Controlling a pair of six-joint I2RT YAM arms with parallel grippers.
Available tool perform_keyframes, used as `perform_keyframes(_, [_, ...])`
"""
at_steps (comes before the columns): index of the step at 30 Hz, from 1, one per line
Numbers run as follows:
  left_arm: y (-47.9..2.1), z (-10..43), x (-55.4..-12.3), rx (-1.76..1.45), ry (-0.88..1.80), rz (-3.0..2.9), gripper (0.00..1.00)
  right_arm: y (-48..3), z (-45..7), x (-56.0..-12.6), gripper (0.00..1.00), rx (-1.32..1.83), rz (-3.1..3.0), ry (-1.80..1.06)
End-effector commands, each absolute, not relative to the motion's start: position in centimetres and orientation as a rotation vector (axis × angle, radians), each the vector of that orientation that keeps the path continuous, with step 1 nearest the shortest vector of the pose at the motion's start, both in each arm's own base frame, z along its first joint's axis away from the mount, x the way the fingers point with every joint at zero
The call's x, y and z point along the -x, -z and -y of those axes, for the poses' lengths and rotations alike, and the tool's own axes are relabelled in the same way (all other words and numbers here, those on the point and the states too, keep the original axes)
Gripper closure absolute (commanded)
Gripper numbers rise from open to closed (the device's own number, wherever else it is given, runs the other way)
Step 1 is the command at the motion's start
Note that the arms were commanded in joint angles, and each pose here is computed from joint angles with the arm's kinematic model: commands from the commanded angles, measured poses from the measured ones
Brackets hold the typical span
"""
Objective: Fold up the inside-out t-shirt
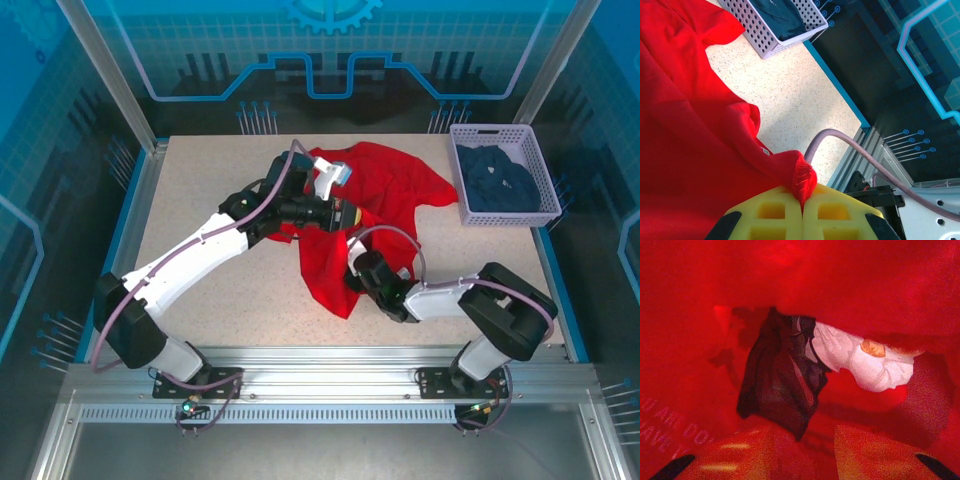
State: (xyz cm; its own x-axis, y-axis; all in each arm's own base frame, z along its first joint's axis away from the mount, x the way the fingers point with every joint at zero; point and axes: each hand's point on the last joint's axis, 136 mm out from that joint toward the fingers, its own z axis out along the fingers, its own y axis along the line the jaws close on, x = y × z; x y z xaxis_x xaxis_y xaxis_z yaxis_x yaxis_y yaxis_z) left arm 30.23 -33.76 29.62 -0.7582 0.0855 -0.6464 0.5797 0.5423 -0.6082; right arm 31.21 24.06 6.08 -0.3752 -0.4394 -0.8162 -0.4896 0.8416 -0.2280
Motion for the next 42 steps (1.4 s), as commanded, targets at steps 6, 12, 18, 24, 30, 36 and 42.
perform_keyframes(6, [-31.1,31.9,-29.0,-0.682,1.075,-2.157,1.0,-7.3,-24.1,-34.3,0.6,0.669,-2.01,-0.266])
perform_keyframes(12, [-34.7,33.0,-28.8,-0.67,1.194,-2.034,1.0,-6.3,-25.2,-36.2,0.59,0.679,-2.047,-0.134])
perform_keyframes(18, [-39.3,35.2,-26.7,-0.777,1.29,-1.913,1.0,-5.7,-25.1,-38.8,0.56,0.57,-2.101,-0.053])
perform_keyframes(24, [-42.5,35.3,-25.4,-0.78,1.373,-1.809,1.0,-6.1,-25.4,-40.6,0.54,0.513,-2.133,0.028])
perform_keyframes(30, [-42.5,35.7,-26.0,-0.774,1.348,-1.832,1.0,-6.0,-27.0,-40.5,0.49,0.562,-2.136,0.024])
perform_keyframes(36, [-43.5,36.1,-25.3,-0.803,1.375,-1.799,1.0,-5.1,-28.4,-40.9,0.35,0.625,-2.203,0.004])
perform_keyframes(42, [-44.8,35.4,-23.6,-0.868,1.401,-1.741,1.0,-4.6,-27.3,-42.6,0.28,0.539,-2.292,0.014])
